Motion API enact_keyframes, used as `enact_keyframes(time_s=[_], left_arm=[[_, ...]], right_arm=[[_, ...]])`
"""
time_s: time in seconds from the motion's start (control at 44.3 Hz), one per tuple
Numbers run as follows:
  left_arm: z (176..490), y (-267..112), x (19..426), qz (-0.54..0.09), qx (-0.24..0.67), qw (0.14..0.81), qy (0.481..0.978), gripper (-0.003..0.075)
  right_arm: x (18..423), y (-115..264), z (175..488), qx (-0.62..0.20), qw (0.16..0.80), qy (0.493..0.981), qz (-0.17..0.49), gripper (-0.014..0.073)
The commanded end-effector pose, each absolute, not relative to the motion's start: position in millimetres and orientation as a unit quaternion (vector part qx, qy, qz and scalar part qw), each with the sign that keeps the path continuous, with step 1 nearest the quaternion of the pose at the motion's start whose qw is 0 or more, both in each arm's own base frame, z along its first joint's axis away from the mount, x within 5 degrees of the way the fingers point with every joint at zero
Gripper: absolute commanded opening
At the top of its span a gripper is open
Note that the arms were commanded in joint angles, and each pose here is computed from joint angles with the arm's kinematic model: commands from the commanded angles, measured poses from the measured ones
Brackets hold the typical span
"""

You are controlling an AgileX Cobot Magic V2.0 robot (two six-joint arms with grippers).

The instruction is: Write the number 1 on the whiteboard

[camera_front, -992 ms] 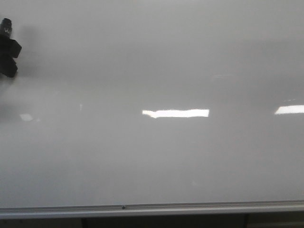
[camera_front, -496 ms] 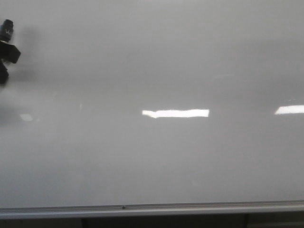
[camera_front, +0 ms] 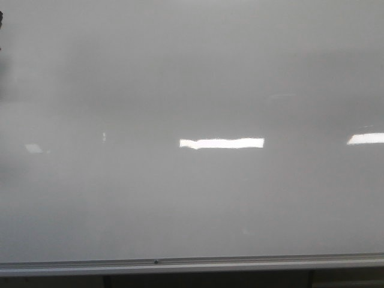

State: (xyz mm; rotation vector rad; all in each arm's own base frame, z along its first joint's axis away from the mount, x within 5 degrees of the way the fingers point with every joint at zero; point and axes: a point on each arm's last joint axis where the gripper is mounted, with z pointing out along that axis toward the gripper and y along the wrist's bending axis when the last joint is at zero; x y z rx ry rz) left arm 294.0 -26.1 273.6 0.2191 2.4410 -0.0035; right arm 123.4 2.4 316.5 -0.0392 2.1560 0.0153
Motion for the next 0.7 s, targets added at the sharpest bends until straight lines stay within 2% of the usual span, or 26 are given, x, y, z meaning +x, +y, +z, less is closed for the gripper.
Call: enact_keyframes(time_s=[0.0, 0.203, 0.316, 0.676], left_arm=[[311, -26, 277, 0.003, 0.103, 0.368, 0.924, -0.0019], [342, -39, 240, 0.009, 0.199, 0.31, 0.93, -0.0019], [353, -58, 223, -0.016, 0.263, 0.282, 0.923, -0.0019], [358, -128, 179, -0.069, 0.496, 0.244, 0.83, -0.0019]], right_arm=[[128, 2, 331, -0.019, 0.513, 0.858, -0.001, 0.0572], [128, 2, 331, -0.019, 0.513, 0.858, -0.001, 0.0572], [128, 2, 331, -0.019, 0.513, 0.858, -0.001, 0.0572], [129, 2, 331, -0.019, 0.518, 0.855, 0.0, 0.0572]])
